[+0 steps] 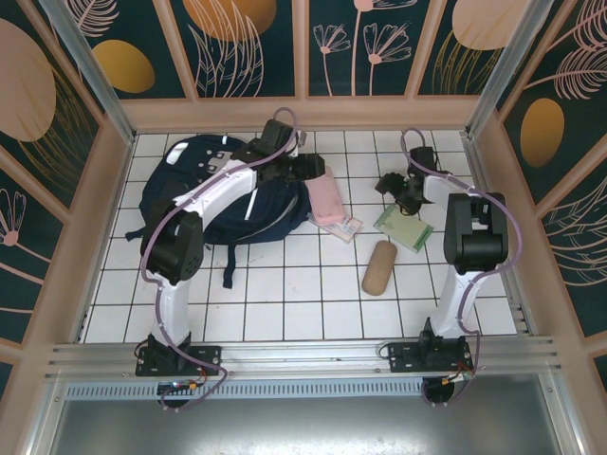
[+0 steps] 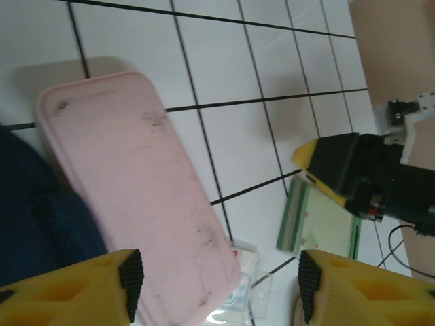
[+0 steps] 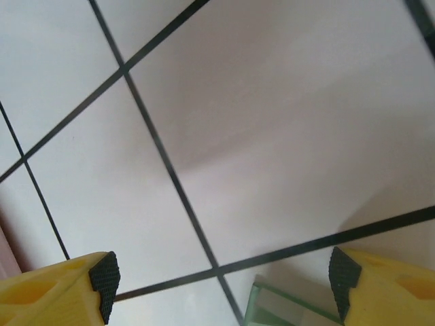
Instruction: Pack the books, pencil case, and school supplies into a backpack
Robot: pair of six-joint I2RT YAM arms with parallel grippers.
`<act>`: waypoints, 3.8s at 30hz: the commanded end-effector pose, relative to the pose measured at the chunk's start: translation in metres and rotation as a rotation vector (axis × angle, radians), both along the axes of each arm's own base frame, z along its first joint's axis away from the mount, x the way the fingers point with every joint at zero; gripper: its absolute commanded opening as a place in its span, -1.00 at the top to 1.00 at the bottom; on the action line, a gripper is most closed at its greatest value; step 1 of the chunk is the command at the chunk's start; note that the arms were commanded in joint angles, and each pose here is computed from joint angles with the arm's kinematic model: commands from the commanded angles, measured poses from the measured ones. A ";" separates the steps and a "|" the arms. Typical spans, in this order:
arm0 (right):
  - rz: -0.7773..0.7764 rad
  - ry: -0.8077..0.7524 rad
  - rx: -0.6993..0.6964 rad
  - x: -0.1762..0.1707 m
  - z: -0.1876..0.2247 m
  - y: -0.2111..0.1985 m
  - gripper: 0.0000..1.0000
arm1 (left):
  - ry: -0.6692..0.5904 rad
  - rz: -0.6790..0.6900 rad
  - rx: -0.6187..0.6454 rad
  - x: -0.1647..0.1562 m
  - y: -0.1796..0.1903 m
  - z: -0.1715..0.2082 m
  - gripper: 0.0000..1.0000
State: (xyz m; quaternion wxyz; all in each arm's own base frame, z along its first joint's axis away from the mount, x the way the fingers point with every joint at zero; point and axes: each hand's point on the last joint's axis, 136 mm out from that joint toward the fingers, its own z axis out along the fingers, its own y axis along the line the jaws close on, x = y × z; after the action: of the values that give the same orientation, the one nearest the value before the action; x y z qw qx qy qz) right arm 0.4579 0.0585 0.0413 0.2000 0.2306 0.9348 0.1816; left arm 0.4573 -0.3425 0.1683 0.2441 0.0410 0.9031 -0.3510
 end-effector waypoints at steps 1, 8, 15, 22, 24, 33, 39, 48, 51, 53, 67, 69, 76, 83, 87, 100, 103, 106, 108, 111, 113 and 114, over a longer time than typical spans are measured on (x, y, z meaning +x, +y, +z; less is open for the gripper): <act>-0.075 -0.037 -0.056 -0.013 0.036 -0.021 -0.68 | -0.013 -0.050 -0.030 -0.001 -0.028 0.004 -0.21; -0.236 -0.025 -0.112 -0.069 0.044 -0.067 -0.70 | -0.015 -0.131 -0.049 -0.007 -0.077 -0.012 -0.10; -0.258 0.025 -0.026 -0.109 0.013 -0.084 -0.52 | -0.011 -0.246 -0.062 -0.029 -0.137 -0.037 -0.03; -0.193 0.043 0.051 -0.120 -0.010 -0.066 -0.47 | 0.024 -0.310 -0.045 -0.049 -0.173 -0.080 -0.03; -0.161 0.038 0.083 -0.118 -0.012 -0.058 -0.45 | 0.045 -0.314 -0.027 -0.052 -0.176 -0.097 -0.03; -0.075 -0.005 0.141 -0.106 -0.003 -0.035 -0.44 | 0.120 -0.310 0.086 -0.057 -0.166 -0.163 0.16; 0.010 -0.079 0.287 -0.098 0.014 -0.011 -0.39 | 0.181 -0.326 0.061 -0.066 -0.168 -0.174 0.55; 0.069 -0.296 0.611 -0.091 0.077 0.001 -0.23 | 0.196 -0.344 0.007 -0.072 -0.173 -0.161 0.56; 0.059 -0.307 0.599 -0.091 0.079 -0.004 -0.22 | 0.195 -0.344 0.004 -0.072 -0.173 -0.159 0.55; 0.063 -0.297 0.590 -0.091 0.075 -0.005 -0.20 | 0.198 -0.348 0.003 -0.073 -0.173 -0.159 0.56; 0.090 -0.231 0.564 -0.079 0.048 0.008 0.37 | 0.196 -0.372 -0.015 -0.076 -0.176 -0.151 0.55; 0.091 -0.224 0.555 -0.077 0.047 0.008 0.39 | 0.197 -0.373 -0.015 -0.076 -0.176 -0.151 0.54; 0.140 -0.269 0.620 -0.074 0.060 0.021 0.37 | 0.198 -0.402 -0.038 -0.079 -0.179 -0.146 0.54; 0.174 -0.316 0.645 -0.067 0.074 0.031 0.35 | 0.204 -0.421 -0.055 -0.082 -0.182 -0.143 0.54; 0.141 -0.265 0.595 -0.064 0.058 0.030 0.33 | 0.202 -0.424 -0.042 -0.082 -0.180 -0.143 0.53; 0.065 -0.230 0.467 -0.067 0.057 -0.003 0.07 | 0.191 -0.397 -0.022 -0.071 -0.166 -0.144 0.53; 0.049 -0.238 0.460 -0.068 0.062 -0.012 0.06 | 0.192 -0.398 -0.022 -0.071 -0.165 -0.145 0.53; 0.051 -0.241 0.458 -0.069 0.064 -0.015 0.40 | 0.187 -0.399 -0.023 -0.070 -0.165 -0.142 0.53; 0.049 -0.244 0.463 -0.070 0.066 -0.016 0.74 | 0.176 -0.398 -0.023 -0.069 -0.165 -0.139 0.54; 0.051 -0.251 0.469 -0.072 0.069 -0.015 1.00 | 0.162 -0.397 -0.027 -0.067 -0.166 -0.128 0.51; 0.051 -0.261 0.470 -0.072 0.073 -0.016 1.00 | 0.134 -0.382 -0.024 -0.061 -0.165 -0.113 0.31; 0.051 -0.266 0.468 -0.073 0.076 -0.016 1.00 | 0.109 -0.372 -0.023 -0.058 -0.164 -0.100 0.18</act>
State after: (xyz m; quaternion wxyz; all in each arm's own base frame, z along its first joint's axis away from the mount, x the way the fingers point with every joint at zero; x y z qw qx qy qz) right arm 0.3816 0.0390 0.0861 0.2271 0.2510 0.8487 0.4065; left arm 0.4021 -0.5086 0.0344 0.1114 0.1748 0.8890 -0.4083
